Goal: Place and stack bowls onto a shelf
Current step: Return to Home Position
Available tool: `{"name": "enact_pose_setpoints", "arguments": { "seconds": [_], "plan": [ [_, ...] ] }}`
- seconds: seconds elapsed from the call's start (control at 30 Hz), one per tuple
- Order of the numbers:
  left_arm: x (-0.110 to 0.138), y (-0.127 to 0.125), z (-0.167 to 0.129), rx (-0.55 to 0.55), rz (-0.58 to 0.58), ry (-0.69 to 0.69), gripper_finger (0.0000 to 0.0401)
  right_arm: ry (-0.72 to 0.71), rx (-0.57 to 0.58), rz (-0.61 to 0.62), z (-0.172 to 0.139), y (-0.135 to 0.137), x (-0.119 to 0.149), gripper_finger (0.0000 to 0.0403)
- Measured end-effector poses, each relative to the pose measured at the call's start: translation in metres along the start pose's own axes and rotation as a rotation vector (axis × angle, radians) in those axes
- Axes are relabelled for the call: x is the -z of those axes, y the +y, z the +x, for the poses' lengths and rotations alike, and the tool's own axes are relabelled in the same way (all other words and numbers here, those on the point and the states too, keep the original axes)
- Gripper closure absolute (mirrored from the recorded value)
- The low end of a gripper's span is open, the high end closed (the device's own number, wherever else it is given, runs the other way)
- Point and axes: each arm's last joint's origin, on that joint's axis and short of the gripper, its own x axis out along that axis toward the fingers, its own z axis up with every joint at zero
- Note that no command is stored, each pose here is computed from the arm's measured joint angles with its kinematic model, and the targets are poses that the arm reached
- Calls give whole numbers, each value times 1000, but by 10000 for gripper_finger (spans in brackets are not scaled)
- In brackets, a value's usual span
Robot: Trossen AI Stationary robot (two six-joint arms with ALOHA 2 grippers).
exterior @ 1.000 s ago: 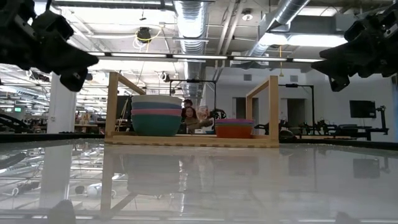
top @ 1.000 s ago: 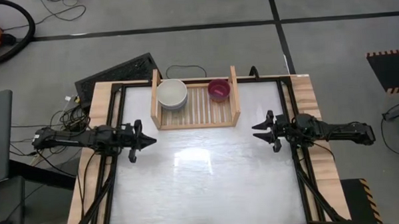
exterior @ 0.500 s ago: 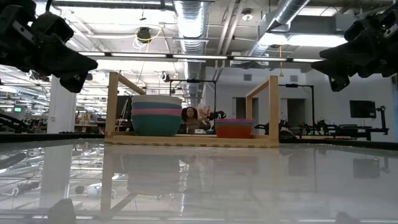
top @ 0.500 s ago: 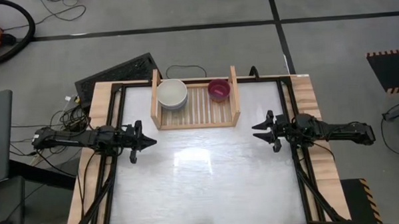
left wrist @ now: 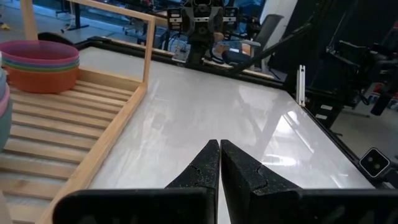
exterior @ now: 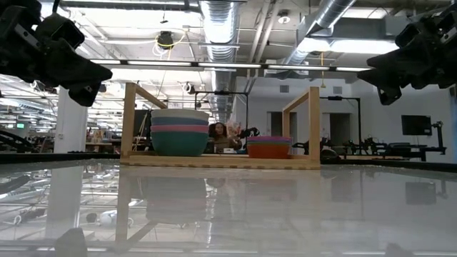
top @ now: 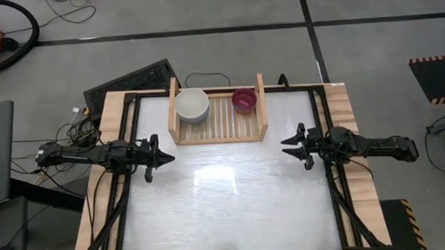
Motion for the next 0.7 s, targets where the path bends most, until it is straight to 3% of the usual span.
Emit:
{"name": "enact_pose_setpoints", "arguments": {
  "seconds": [0.7],
  "plan": [
    [-1, 0, -1, 3, 0, -12, 401, 1, 0, -1, 0, 0, 0, 214]
  ]
}}
